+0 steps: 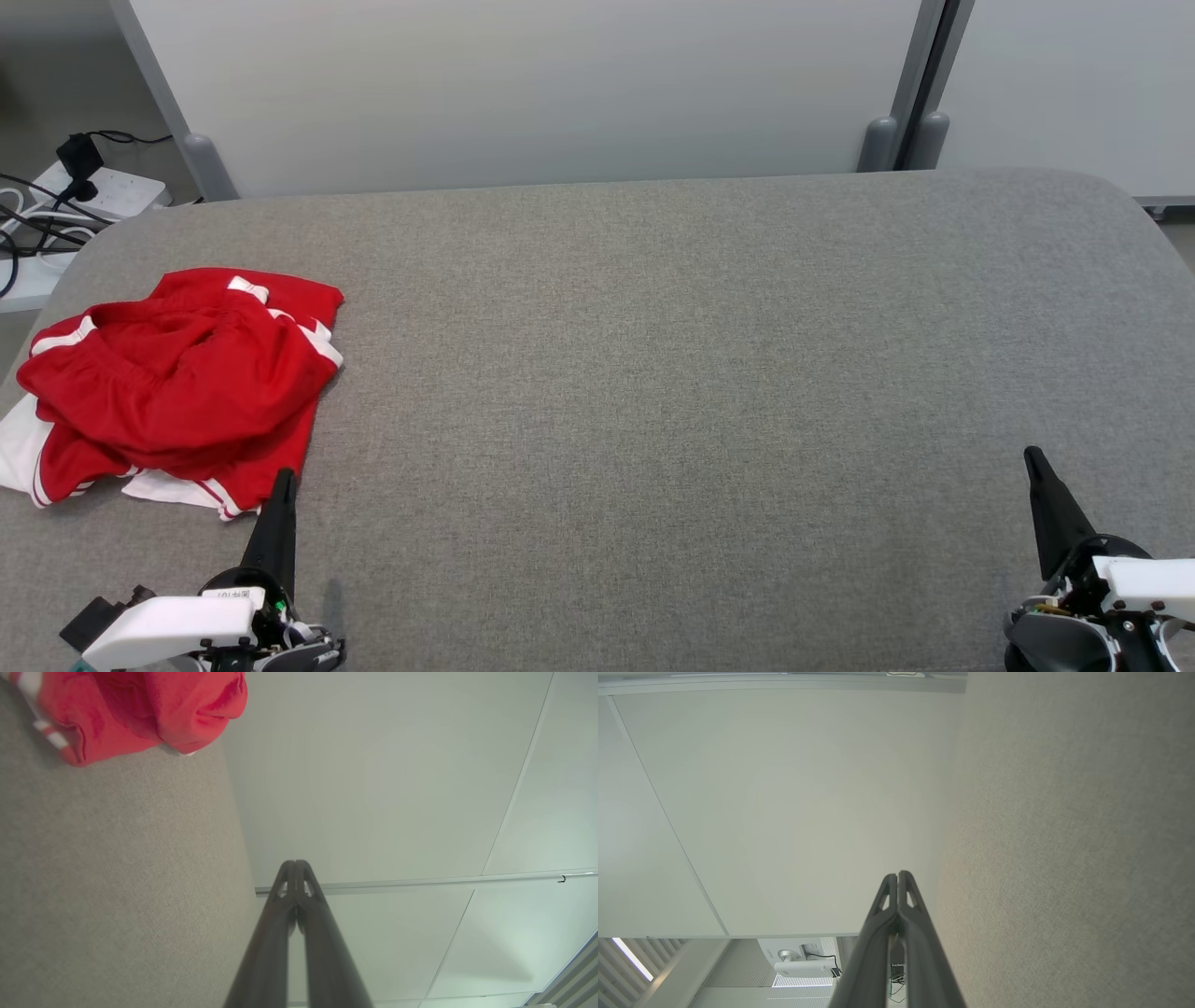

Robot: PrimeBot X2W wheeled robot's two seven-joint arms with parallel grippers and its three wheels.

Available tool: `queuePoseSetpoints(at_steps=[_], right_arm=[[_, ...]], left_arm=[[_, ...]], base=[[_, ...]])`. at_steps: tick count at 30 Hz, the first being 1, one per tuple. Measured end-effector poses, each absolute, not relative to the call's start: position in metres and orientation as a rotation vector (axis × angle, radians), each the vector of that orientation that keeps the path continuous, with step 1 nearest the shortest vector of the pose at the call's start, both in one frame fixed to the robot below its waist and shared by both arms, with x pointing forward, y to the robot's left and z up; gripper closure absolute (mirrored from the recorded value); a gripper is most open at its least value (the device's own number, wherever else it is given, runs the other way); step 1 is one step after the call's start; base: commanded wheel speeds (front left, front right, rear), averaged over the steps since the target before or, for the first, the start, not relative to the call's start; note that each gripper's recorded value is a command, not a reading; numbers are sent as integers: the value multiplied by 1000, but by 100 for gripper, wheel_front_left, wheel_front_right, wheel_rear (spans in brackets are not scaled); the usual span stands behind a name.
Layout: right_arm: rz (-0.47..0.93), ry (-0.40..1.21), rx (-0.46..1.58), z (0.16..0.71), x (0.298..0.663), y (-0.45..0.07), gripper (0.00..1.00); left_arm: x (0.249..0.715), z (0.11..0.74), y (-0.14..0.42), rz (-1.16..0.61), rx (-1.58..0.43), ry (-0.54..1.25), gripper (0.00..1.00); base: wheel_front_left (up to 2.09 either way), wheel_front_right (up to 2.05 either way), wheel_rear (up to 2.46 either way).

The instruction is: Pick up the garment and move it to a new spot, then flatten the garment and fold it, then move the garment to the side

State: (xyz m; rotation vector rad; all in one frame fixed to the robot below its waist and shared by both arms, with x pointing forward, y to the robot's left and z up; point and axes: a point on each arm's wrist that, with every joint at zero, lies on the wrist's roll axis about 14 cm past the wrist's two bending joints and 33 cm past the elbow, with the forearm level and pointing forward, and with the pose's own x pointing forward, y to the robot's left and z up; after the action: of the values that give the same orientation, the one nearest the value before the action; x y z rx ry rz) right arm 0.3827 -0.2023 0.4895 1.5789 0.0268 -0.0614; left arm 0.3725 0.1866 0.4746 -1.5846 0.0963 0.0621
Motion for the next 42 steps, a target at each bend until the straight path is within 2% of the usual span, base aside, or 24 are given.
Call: queuePoseSetpoints(at_steps=[16, 17, 24, 42], right_arm=[[-61, 27, 1579, 490, 383, -202, 100], [-61, 27, 1579, 490, 383, -202, 0], [-166, 141, 1609, 444, 361, -192, 0], [-111, 142, 1494, 458, 379, -183, 0]], left_arm=[[373, 475, 187, 62, -1585, 96, 100], [373, 475, 187, 62, -1585, 96, 0], [343, 424, 180, 192, -1611, 217, 0], [356, 432, 184, 178, -1501, 194, 0]], base=[[0, 0, 0], [0, 0, 0], [0, 0, 0], [0, 0, 0]])
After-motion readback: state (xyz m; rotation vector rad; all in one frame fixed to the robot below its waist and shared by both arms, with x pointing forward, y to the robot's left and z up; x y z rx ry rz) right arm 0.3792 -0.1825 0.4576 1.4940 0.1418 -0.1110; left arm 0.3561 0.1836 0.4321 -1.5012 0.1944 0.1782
